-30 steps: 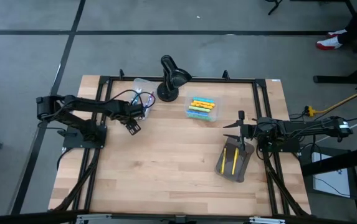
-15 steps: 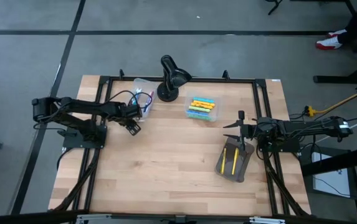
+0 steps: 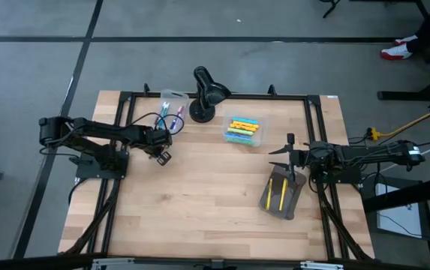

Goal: Pick & Place Markers
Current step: Put the brown marker pen into the left transparent bin

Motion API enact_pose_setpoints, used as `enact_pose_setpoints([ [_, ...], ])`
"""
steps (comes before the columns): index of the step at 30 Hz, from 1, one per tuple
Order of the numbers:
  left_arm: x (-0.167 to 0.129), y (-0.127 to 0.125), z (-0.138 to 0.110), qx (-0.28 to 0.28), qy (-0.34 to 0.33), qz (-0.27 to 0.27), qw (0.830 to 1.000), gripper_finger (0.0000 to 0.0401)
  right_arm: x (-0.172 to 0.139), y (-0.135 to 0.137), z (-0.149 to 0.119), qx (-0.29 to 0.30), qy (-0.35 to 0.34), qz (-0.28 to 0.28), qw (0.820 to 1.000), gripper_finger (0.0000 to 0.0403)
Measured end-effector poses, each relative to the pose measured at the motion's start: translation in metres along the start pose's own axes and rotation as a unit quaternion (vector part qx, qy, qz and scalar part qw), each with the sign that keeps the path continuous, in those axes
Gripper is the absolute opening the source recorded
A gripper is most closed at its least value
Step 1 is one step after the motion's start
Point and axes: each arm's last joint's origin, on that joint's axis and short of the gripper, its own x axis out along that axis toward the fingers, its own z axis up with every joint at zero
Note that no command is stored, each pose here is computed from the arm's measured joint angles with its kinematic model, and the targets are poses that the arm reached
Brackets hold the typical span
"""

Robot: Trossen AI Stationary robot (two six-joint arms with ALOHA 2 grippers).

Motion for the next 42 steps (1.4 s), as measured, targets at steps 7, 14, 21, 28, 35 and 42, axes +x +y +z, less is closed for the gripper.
enact_pose_setpoints([
  [7, -0.003, -0.016, -0.006, 0.017, 0.004, -0.052, 0.998, 0.0025, 0.000, 0.000, 0.000, 0.000, 0.000, 0.000, 1.000, 0.0163],
  [14, -0.007, -0.040, -0.011, 0.059, -0.020, -0.136, 0.989, 0.0025, 0.000, 0.000, 0.000, 0.000, 0.000, 0.000, 1.000, 0.0163],
  [21, -0.019, -0.067, -0.004, 0.111, -0.121, -0.229, 0.960, 0.0025, 0.000, 0.000, 0.000, 0.000, 0.000, 0.000, 1.000, 0.0163],
  [28, -0.032, -0.082, 0.005, 0.148, -0.220, -0.286, 0.921, 0.0026, 0.000, 0.000, 0.000, 0.000, 0.000, 0.000, 1.000, 0.0163],
  [35, -0.045, -0.089, 0.016, 0.165, -0.305, -0.322, 0.881, 0.0026, 0.000, 0.000, 0.000, 0.000, 0.000, 0.000, 1.000, 0.0163],
  [42, -0.058, -0.088, 0.033, 0.159, -0.391, -0.341, 0.840, 0.0026, 0.000, 0.000, 0.000, 0.000, 0.000, 0.000, 1.000, 0.0163],
])
